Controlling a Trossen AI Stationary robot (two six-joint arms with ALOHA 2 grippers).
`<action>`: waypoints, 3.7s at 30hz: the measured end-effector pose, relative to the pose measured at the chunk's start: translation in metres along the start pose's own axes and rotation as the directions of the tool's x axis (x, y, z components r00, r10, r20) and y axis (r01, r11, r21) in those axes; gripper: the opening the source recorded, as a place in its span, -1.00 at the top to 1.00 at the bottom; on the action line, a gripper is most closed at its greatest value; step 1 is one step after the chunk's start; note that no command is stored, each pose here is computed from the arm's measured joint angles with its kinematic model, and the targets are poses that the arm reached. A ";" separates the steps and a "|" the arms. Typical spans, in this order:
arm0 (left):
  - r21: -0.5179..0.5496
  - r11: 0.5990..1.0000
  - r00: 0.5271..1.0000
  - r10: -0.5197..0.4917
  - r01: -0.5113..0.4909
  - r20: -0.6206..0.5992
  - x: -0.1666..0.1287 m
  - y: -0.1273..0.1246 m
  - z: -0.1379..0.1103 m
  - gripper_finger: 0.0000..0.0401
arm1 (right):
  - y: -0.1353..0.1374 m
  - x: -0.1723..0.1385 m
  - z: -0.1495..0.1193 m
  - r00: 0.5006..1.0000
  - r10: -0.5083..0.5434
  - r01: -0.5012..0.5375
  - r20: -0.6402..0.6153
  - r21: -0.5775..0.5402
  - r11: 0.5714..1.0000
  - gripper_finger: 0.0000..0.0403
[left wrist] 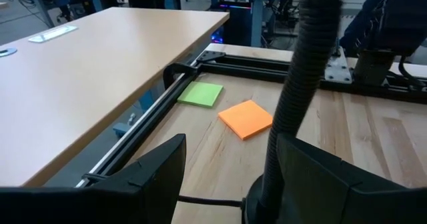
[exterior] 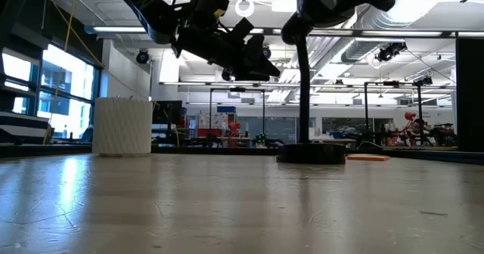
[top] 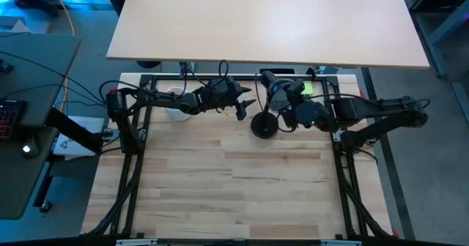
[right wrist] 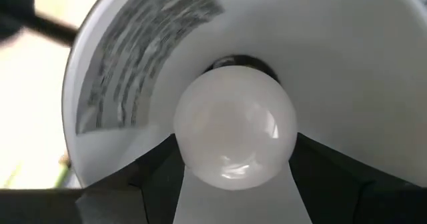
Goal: Screw lightbulb
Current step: Remove the light bulb from the desk lamp
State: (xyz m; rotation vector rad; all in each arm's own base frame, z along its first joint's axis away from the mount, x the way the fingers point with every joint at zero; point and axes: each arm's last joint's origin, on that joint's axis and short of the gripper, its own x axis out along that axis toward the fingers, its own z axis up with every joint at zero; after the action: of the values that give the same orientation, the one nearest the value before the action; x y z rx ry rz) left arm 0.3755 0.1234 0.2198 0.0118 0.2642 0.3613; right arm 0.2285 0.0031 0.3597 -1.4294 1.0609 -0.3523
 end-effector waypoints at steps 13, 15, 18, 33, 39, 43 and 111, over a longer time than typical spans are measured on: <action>-0.002 1.000 1.000 -0.002 0.002 -0.006 0.000 -0.001 -0.001 -0.14 | 0.004 -0.017 0.013 0.995 -0.013 -0.039 0.103 0.488 0.872 -0.47; 0.001 1.000 1.000 -0.003 0.003 -0.005 0.000 -0.001 0.000 -0.14 | 0.005 -0.019 0.014 0.993 -0.009 -0.059 0.121 0.543 0.838 -0.50; 0.001 1.000 1.000 -0.002 0.002 -0.006 0.000 -0.001 -0.001 -0.14 | 0.006 -0.020 0.016 0.989 0.004 -0.094 0.150 0.601 0.793 -0.53; 0.001 1.000 1.000 -0.001 0.001 0.004 0.000 -0.001 0.000 -0.14 | -0.011 -0.029 0.007 0.986 0.009 -0.158 0.168 0.944 -0.289 -0.55; 0.003 1.000 1.000 -0.002 0.002 0.004 0.000 -0.001 0.000 -0.14 | 0.001 -0.022 0.000 0.994 0.088 -0.021 0.064 0.907 -0.420 -0.55; 0.010 1.000 1.000 -0.002 0.002 0.003 0.000 -0.001 0.000 -0.14 | -0.003 -0.016 0.000 0.995 0.079 -0.012 0.053 0.897 -0.441 -0.55; -0.010 1.000 1.000 -0.003 0.003 -0.004 0.000 -0.001 0.000 -0.14 | 0.002 -0.018 0.010 0.993 0.090 -0.044 0.070 0.965 -0.259 -0.55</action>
State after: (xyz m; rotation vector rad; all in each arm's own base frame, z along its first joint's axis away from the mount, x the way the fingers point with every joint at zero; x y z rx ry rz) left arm 0.3758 0.1222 0.2192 0.0010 0.2667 0.3595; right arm 0.2259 0.0231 0.3630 0.2881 0.4233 -0.9054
